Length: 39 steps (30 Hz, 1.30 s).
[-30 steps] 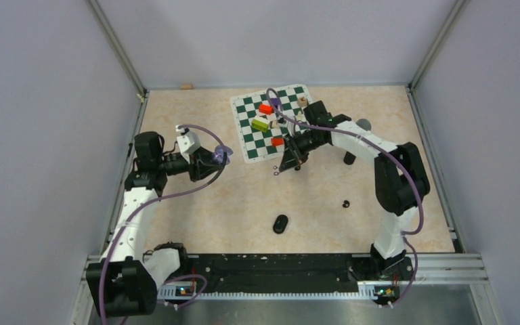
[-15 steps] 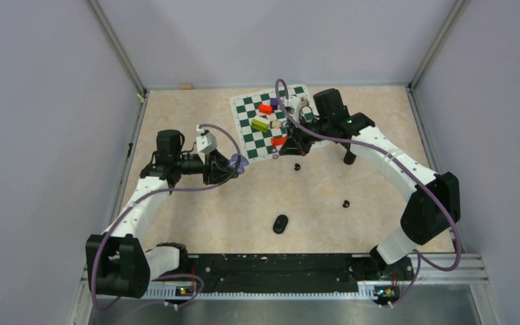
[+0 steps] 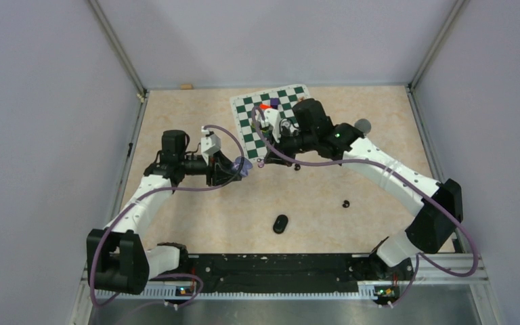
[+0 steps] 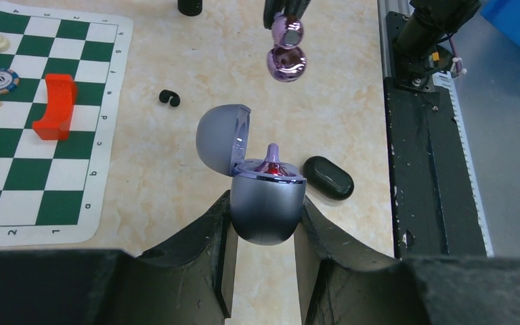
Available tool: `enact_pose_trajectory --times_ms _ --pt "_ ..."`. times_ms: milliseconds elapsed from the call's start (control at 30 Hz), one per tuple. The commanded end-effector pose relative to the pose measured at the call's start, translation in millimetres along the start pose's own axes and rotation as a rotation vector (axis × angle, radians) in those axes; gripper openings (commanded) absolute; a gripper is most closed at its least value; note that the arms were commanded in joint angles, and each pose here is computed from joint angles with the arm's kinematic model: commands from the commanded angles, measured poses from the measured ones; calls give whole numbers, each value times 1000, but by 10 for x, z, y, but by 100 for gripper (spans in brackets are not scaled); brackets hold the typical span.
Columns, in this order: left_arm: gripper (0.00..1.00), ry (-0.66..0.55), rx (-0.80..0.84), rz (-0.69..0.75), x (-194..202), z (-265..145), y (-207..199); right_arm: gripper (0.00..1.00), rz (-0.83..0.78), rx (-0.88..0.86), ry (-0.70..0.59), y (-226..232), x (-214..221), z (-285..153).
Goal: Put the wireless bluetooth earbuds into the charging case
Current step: Place the earbud in the charging case.
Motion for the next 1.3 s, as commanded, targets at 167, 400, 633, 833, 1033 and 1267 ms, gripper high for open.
enact_pose_trajectory --times_ms 167,400,633,833,1033,1267 --pt "0 -9 68 18 -46 49 -73 0 -201 100 -78 162 -383 -45" --pt "0 -11 96 8 -51 48 -116 0 -241 107 -36 235 -274 65" --pt "0 -11 99 9 -48 50 -122 0 -241 95 -23 282 -226 153" --pt "0 -12 102 9 -46 50 -129 0 -254 91 0 323 -189 237" --pt "0 -11 100 8 -40 49 -128 0 -256 92 15 322 -140 262" --pt "0 -13 104 10 -45 47 -142 0 -251 89 28 319 -97 314"
Point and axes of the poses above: each gripper's point midway between its finger pads, its own z axis out along the fingers, its own y axis along the line the jaws close on, x = y × z, the point moved 1 cm from there along -z, back along the fingers, and after that the axes turned 11 degrees about -z, right-handed, at the moved point
